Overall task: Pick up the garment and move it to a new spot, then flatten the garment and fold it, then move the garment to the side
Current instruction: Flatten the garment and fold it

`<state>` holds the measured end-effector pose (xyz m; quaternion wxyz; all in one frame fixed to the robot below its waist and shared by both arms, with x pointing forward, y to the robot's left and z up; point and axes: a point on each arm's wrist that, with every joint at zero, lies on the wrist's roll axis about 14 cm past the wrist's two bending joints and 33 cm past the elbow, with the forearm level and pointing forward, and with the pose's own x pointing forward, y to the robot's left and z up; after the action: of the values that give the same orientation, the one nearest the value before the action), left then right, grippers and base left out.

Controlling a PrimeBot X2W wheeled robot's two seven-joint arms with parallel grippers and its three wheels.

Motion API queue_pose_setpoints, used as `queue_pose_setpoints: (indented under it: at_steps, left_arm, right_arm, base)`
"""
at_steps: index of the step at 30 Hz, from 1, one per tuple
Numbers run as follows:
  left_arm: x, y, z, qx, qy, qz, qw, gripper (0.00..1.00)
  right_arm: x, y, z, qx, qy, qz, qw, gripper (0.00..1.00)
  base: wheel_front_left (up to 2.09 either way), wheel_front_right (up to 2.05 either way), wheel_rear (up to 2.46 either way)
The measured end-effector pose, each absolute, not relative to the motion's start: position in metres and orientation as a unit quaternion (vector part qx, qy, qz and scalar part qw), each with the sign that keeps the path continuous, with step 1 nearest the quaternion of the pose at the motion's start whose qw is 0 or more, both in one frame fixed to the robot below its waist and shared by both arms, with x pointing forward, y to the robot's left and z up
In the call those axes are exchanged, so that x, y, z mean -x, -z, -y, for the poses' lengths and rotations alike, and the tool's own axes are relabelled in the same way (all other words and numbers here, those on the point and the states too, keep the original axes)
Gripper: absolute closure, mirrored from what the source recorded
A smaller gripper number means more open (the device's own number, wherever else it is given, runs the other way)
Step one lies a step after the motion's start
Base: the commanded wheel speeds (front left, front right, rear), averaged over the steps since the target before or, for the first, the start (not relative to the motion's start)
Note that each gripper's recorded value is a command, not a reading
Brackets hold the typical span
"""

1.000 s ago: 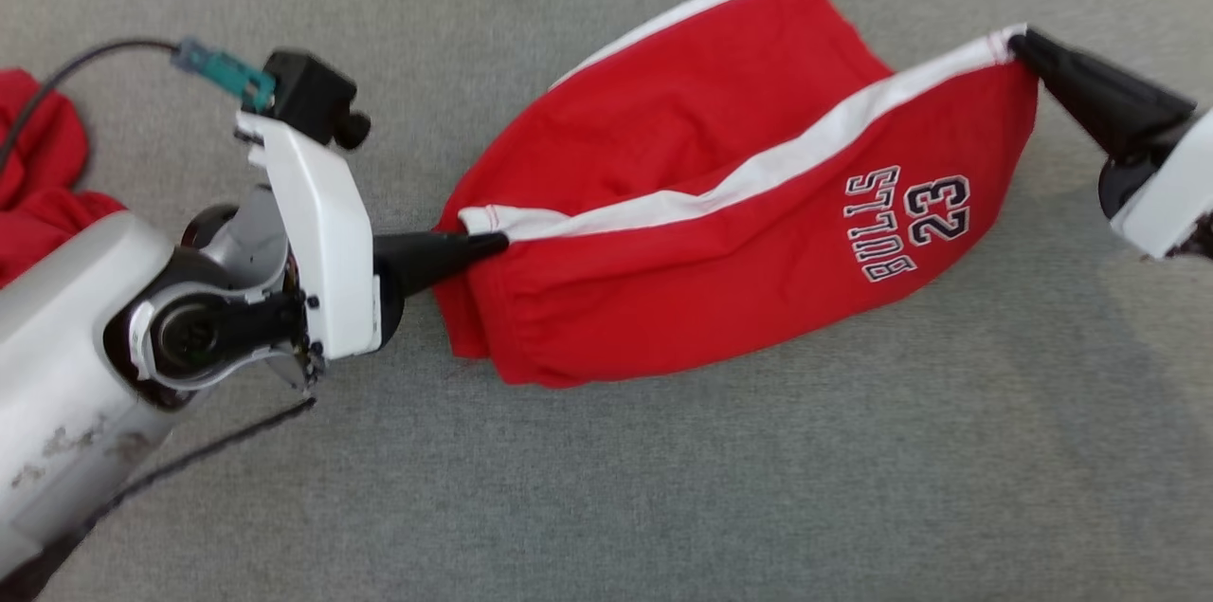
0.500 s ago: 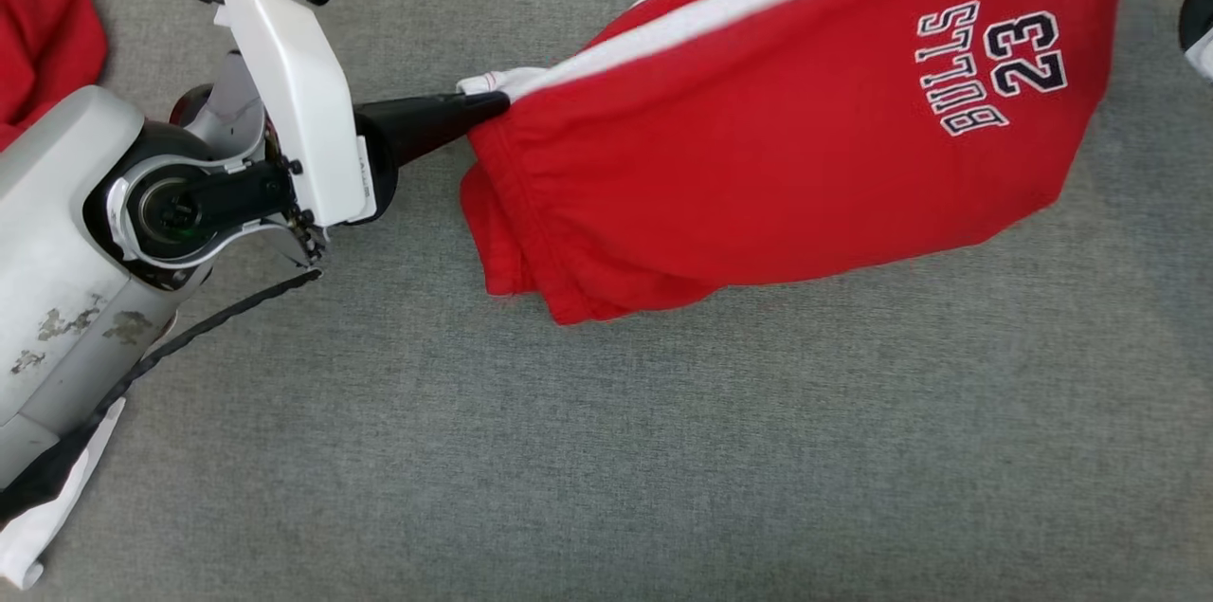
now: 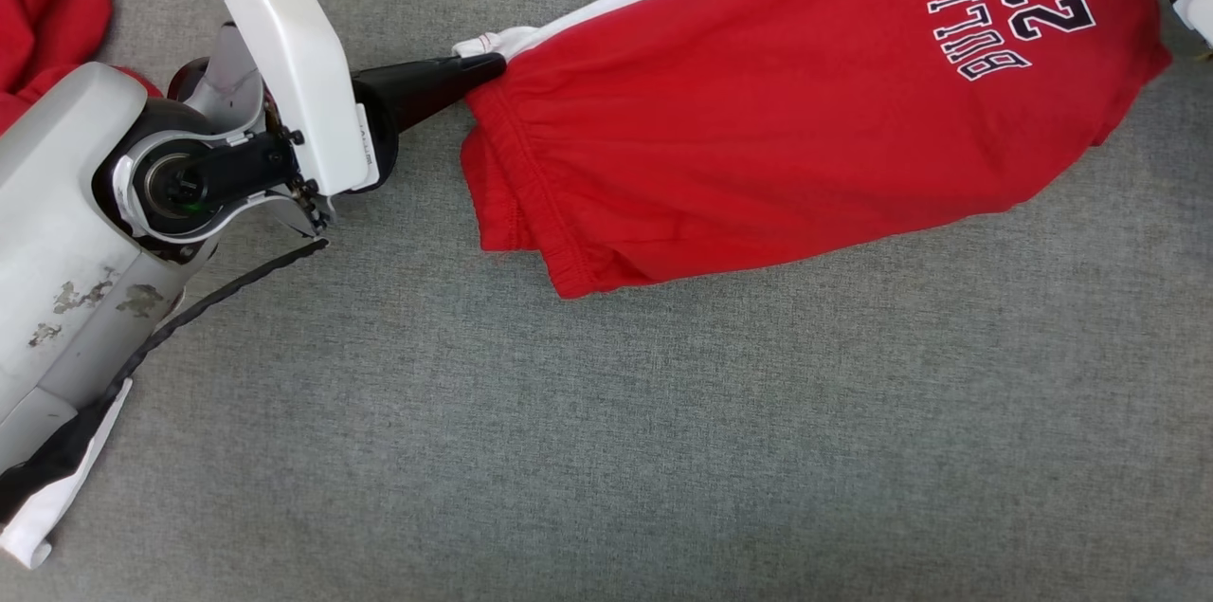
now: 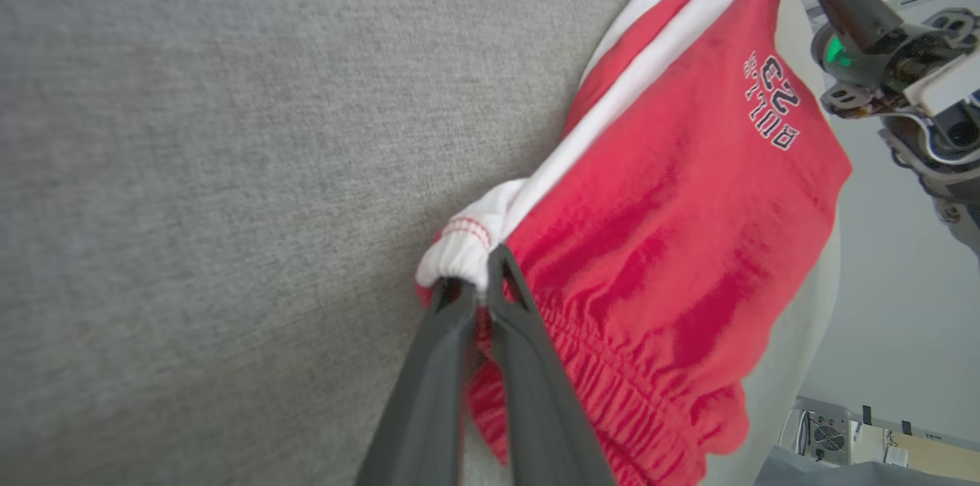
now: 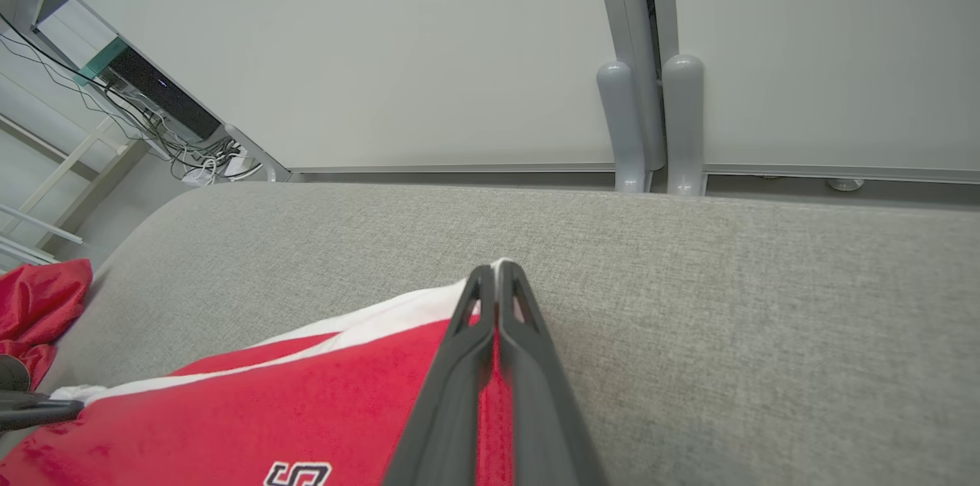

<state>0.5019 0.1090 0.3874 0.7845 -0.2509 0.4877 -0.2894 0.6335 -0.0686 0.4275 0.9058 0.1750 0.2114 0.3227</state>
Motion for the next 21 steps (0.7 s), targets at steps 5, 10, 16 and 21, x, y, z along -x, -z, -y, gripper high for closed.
queue_pose_setpoints:
  at_steps: [5, 10, 16, 21]
  left_arm:
    - [-0.501, -0.386, -0.110, 0.251, 0.285, -0.491, 0.784, 0.25]
    - [-0.502, -0.398, -0.112, 0.247, 0.283, -0.474, 0.796, 0.00]
    - [-0.497, -0.424, -0.124, 0.213, 0.284, -0.442, 0.824, 0.00]
    - [-0.476, -0.432, -0.132, 0.195, 0.280, -0.436, 0.833, 0.00]
  right_arm:
    - [-0.631, -0.422, 0.061, -0.170, -0.328, -0.220, 0.903, 0.03]
    - [-0.626, -0.437, 0.058, -0.174, -0.329, -0.207, 0.905, 0.00]
    - [-0.616, -0.476, 0.070, -0.176, -0.315, -0.155, 0.920, 0.00]
    - [-0.599, -0.489, 0.087, -0.179, -0.290, -0.139, 0.930, 0.00]
  base:
    - [0.00, 0.00, 0.00]
    - [0.00, 0.00, 0.00]
    - [0.00, 0.00, 0.00]
    - [0.00, 0.00, 0.00]
